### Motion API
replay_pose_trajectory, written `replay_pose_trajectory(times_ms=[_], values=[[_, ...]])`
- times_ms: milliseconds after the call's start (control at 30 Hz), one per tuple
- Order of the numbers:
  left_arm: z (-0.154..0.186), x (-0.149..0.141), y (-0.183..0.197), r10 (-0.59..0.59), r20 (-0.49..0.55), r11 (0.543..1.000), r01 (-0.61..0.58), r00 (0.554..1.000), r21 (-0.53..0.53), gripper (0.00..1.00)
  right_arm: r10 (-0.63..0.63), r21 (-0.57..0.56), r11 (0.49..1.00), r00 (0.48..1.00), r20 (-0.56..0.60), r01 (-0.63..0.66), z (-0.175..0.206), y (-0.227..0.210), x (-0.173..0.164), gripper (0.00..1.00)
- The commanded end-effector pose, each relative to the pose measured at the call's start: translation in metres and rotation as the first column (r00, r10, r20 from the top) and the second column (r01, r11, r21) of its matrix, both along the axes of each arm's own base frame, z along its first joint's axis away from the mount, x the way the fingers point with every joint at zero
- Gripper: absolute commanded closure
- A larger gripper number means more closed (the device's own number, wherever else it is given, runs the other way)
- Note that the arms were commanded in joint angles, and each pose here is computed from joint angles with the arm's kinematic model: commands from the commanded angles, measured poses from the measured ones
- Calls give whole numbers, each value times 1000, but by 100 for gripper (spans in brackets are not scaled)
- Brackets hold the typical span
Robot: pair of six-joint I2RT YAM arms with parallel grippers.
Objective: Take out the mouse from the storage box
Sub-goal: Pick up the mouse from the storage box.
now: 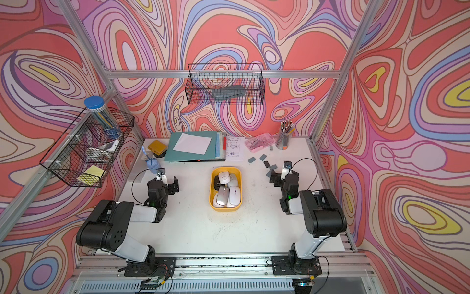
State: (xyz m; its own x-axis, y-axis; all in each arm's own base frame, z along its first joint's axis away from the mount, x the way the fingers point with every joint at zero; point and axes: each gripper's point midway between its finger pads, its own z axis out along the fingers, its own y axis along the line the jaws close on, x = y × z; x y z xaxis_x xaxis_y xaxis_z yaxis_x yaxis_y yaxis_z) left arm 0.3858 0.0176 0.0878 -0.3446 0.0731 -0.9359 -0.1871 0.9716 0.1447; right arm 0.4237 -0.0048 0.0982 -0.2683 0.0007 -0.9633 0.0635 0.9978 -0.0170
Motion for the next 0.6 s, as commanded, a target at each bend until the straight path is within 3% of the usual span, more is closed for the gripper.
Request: replay_pose_trajectory(times_ms=[0,100,167,233,333,400,500,567], values=[[13,-3,7,50,46,999,-50,998,2,1,-113,-2,994,993,19,113,17,-18,3,2],[16,-7,3,31,62,999,-31,998,5,1,-195,5,981,980,-28,195,60,-26,11,2],[17,-8,2,27,77,999,-28,997,18,1,-214,110,970,976,-49,218,96,-24,14,2],[20,-10,0,17,81,1000,-18,997,15,1,-132,155,977,987,-95,145,121,-8,19,2],[39,-13,-3,43,92,996,-50,995,76,1,-21,212,976,993,-120,46,125,13,25,2],[73,-7,-24,-51,57,993,45,997,105,1,55,275,961,989,-137,-15,117,28,28,2],[166,-2,-57,-151,175,985,134,973,108,1,194,383,913,976,-103,-141,107,56,36,2],[212,-7,-71,-154,217,987,161,964,-14,1,122,503,864,982,-141,-35,80,49,41,2]])
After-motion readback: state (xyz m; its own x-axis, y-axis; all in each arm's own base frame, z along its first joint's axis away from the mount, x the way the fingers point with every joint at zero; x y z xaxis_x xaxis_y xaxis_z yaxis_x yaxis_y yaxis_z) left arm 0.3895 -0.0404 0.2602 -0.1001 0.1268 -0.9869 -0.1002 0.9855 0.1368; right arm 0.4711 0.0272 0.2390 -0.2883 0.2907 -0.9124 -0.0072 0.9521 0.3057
